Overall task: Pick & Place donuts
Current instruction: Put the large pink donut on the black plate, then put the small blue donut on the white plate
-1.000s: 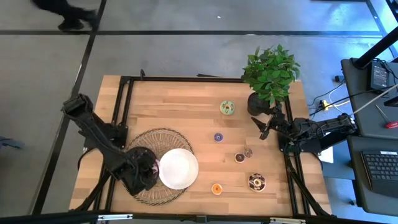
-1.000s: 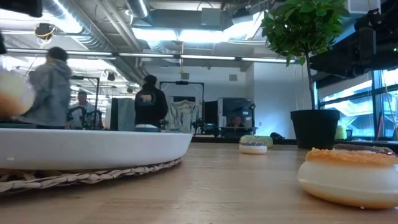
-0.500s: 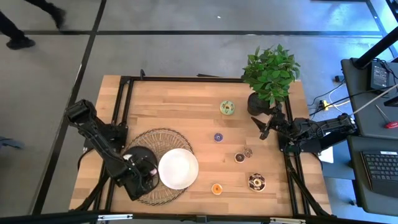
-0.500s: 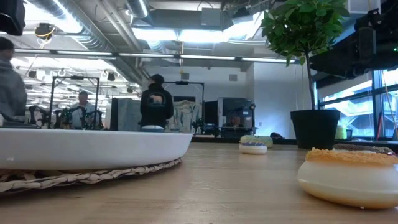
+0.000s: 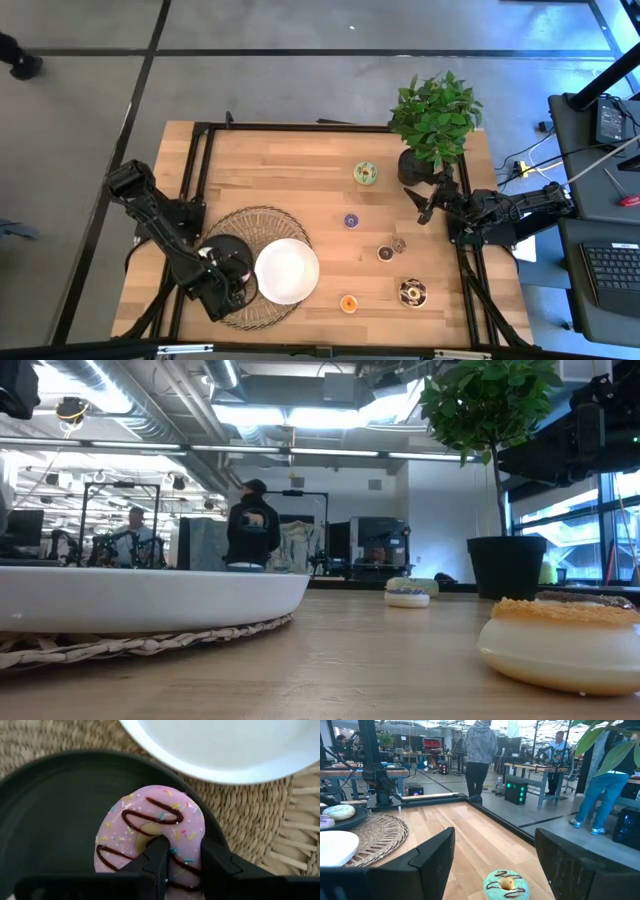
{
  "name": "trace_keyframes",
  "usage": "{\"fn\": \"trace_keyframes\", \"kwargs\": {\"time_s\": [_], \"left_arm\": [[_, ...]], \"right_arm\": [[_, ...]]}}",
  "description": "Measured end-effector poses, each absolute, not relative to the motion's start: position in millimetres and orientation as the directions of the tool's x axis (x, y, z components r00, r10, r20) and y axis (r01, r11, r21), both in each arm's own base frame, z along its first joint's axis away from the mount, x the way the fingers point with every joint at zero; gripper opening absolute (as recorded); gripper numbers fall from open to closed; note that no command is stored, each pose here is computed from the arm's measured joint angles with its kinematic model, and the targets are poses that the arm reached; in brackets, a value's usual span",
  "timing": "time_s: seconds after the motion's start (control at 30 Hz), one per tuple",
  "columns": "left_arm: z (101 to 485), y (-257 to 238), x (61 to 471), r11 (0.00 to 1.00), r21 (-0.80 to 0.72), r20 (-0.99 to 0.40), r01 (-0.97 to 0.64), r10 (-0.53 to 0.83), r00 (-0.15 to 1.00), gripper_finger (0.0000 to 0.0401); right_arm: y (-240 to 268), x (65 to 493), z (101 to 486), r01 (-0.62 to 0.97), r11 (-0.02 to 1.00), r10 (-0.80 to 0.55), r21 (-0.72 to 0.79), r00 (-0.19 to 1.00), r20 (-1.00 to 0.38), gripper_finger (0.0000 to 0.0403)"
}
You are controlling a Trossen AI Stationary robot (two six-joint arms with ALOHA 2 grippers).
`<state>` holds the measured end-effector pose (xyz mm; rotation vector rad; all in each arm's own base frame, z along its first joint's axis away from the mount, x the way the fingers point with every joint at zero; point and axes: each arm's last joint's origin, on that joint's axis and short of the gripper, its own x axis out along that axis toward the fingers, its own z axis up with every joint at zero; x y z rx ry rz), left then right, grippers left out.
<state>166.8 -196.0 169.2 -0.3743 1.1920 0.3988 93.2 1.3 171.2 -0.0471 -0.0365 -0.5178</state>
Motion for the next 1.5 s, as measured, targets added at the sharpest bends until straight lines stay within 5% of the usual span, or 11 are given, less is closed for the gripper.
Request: {"fn": "trace_keyframes", "kwargs": {"time_s": [0.6, 1.27, 1.37, 1.5], "left_arm": [[169, -191, 163, 0.852, -0.015, -0.95, -0.524, 0.15, 0.272, 0.0178], [178, -190, 162, 0.847, 0.021, -0.956, -0.531, 0.172, 0.237, 0.0185], [189, -189, 163, 0.846, 0.017, -0.939, -0.533, 0.197, 0.282, 0.0185], [206, -182, 165, 0.841, -0.013, -0.838, -0.541, 0.286, 0.464, 0.0184]], "right_arm": [[1, 93, 171, 0.495, 0.868, -0.494, -0.036, 0.868, 0.047, 0.0273], [1, 93, 171, 0.495, 0.868, -0.494, -0.035, 0.868, 0.048, 0.0273], [2, 93, 174, 0.466, 0.884, -0.468, 0.042, 0.881, 0.07, 0.0273], [7, 95, 179, 0.278, 0.961, -0.276, 0.001, 0.953, 0.123, 0.0273]]}}
